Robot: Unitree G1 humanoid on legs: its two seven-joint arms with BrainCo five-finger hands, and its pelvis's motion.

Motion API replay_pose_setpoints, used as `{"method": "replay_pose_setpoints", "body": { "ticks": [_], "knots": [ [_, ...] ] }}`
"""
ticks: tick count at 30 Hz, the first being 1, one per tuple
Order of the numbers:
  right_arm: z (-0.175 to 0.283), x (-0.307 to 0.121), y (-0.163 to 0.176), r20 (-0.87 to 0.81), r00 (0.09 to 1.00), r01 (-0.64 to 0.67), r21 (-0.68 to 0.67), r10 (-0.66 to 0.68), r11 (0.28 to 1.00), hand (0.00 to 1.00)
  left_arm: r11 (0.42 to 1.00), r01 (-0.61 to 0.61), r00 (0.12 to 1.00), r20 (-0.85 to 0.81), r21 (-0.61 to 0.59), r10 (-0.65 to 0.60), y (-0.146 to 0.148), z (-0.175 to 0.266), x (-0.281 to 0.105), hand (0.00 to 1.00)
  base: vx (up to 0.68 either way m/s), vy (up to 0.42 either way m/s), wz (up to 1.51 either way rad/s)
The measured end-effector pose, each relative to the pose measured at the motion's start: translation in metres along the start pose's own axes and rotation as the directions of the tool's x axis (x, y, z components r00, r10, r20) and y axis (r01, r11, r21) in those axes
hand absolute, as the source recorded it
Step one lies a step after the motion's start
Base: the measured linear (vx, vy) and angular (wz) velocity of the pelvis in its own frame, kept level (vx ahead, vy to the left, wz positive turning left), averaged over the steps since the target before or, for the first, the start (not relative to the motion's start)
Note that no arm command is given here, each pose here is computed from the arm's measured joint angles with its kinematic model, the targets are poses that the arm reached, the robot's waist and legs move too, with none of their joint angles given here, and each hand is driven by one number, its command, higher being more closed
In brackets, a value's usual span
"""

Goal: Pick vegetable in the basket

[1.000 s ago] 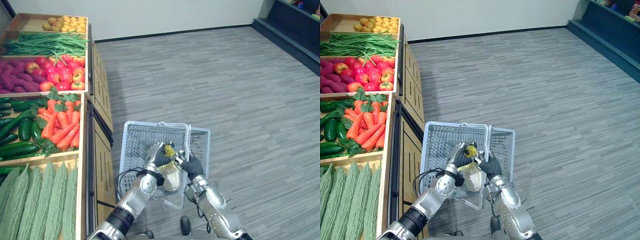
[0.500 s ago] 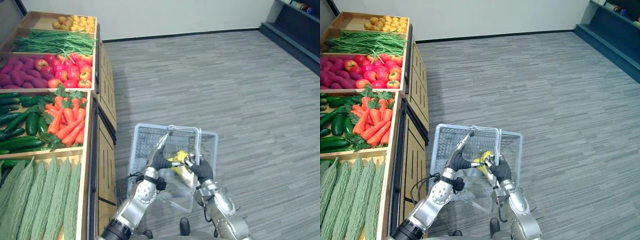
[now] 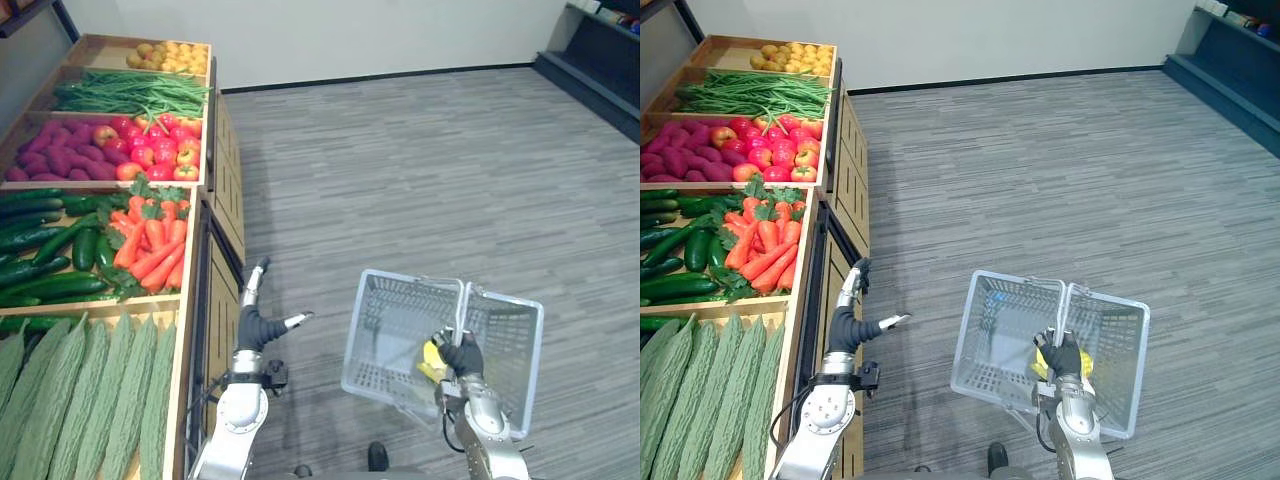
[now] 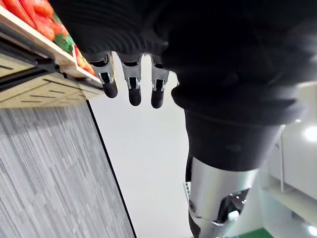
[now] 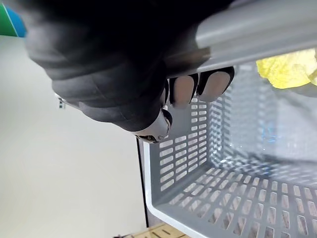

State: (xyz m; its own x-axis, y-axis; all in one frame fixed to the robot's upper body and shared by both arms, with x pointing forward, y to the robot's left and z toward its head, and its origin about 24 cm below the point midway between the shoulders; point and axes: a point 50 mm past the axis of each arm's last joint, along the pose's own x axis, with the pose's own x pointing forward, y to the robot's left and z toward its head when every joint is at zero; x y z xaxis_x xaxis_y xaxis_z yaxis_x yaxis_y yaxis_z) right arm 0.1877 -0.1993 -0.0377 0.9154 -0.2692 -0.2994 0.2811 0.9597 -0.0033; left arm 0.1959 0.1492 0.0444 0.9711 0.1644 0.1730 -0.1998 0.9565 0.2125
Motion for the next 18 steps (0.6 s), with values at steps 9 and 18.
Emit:
{"method": "replay_pose_setpoints", "body": {
  "ticks": [9, 18],
  "knots": [
    [-0.026, -0.004, -0.002, -0.113, 0.992, 0.053, -0.020, -0.055, 0.998, 1.00, 0.991, -0.099, 0.993, 0.056, -0.090, 0.104, 0.011, 0.018, -0.006, 0.00, 0.02, 0.078, 0.09],
    [-0.007, 0.010, -0.002, -0.043, 0.994, 0.096, -0.038, -0.097, 0.995, 1.00, 0.991, -0.097, 0.986, 0.123, -0.092, 0.108, 0.008, 0.027, 0.009, 0.00, 0.38, -0.090, 0.40]
  ]
}}
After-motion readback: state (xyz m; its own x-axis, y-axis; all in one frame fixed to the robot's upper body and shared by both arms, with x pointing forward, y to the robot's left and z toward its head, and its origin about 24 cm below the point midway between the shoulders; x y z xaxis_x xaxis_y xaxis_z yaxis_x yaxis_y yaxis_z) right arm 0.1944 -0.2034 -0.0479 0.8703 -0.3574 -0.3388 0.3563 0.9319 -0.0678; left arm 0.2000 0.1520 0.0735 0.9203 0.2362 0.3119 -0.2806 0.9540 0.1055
